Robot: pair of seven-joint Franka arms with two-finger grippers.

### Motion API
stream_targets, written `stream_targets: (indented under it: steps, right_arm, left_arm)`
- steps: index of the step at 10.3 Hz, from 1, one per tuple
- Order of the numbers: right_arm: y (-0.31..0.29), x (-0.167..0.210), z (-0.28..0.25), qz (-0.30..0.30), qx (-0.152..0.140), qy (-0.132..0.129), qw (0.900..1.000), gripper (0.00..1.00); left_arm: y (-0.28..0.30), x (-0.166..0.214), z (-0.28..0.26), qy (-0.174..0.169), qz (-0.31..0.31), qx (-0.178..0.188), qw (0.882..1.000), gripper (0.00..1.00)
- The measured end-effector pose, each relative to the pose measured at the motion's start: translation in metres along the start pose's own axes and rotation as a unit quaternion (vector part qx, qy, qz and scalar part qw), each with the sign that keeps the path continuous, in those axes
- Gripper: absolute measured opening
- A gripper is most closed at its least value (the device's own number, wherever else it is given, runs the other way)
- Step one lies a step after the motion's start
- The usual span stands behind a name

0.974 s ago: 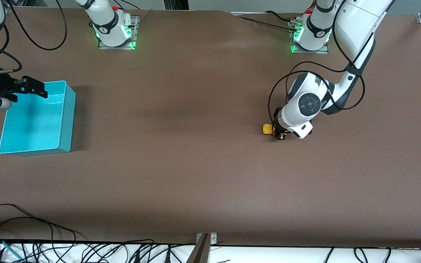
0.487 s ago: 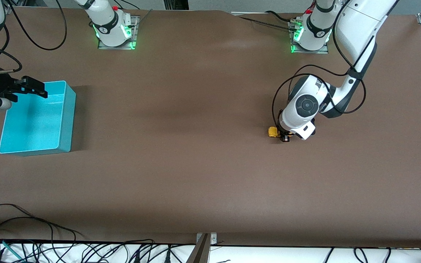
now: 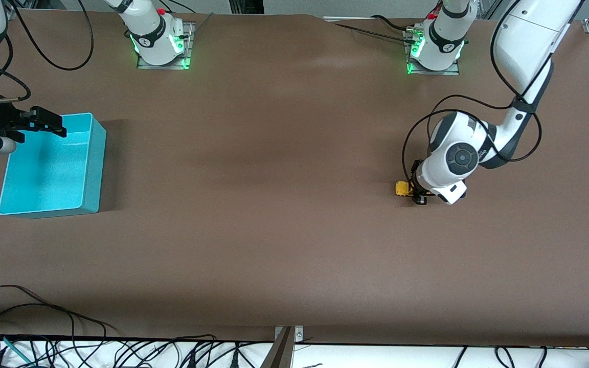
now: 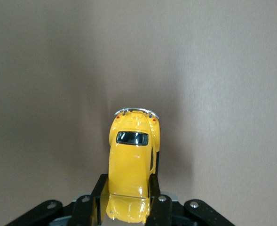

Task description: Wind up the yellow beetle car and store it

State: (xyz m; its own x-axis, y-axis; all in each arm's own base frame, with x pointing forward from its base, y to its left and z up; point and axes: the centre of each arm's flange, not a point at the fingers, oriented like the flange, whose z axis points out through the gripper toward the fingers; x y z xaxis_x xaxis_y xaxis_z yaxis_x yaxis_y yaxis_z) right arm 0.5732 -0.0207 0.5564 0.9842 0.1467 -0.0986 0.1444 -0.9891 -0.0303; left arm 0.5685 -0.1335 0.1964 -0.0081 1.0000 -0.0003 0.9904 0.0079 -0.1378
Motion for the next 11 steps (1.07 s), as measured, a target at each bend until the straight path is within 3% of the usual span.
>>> stream_targets:
  steps: [4,9,11]
  right_arm:
    - [0.0,0.0,0.0,0.0,0.0,0.0,1.0,1.0]
    - [0.001,0.0,0.0,0.001,0.0,0.0,1.0,1.0]
    - [0.002,0.0,0.0,0.002,0.0,0.0,1.0,1.0]
  left_arm:
    - [0.008,0.057,-0.001,-0.005,-0.008,0.006,1.0,0.38]
    - [0.012,0.099,-0.001,-0.009,-0.002,0.007,1.0,0.38]
    - [0.013,0.117,-0.001,0.006,0.006,0.004,1.0,0.38]
